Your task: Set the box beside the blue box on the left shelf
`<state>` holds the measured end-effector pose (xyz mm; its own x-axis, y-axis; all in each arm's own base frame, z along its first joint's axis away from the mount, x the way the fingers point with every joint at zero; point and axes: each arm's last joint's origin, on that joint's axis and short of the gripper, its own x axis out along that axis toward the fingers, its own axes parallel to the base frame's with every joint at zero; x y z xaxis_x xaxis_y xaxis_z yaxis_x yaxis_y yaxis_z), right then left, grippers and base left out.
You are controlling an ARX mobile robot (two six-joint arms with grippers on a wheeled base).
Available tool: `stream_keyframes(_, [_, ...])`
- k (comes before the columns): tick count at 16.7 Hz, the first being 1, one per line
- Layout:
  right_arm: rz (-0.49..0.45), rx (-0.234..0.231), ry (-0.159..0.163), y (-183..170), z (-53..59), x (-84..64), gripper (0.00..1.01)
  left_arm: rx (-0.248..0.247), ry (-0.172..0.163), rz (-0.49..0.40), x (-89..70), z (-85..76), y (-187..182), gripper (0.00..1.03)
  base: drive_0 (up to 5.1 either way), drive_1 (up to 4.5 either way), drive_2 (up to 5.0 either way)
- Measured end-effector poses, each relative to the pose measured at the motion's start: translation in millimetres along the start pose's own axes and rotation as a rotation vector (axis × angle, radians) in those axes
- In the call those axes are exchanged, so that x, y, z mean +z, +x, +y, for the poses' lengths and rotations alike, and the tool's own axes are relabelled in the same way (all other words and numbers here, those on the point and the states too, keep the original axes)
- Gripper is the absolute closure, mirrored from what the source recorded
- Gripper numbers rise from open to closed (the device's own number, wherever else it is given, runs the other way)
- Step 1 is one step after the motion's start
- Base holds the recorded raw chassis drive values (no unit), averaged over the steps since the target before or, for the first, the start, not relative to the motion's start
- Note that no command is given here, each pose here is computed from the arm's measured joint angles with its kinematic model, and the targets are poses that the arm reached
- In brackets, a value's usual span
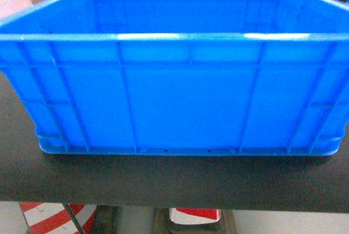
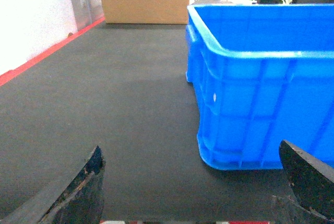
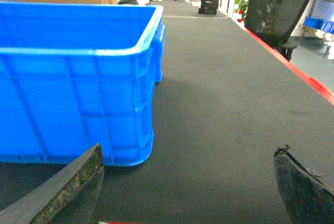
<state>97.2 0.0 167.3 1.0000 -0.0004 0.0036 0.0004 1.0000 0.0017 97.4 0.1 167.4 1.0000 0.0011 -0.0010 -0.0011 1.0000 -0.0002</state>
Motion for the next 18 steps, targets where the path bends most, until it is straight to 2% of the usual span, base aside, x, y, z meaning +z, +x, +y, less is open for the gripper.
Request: stream_keyframes(18, [0.001, 0.000, 0.001, 0.0, 0.0, -0.1, 0.03, 0.000, 0.001, 0.000, 0.1, 0.0, 0.0, 0.05, 0.0, 0.00, 0.0])
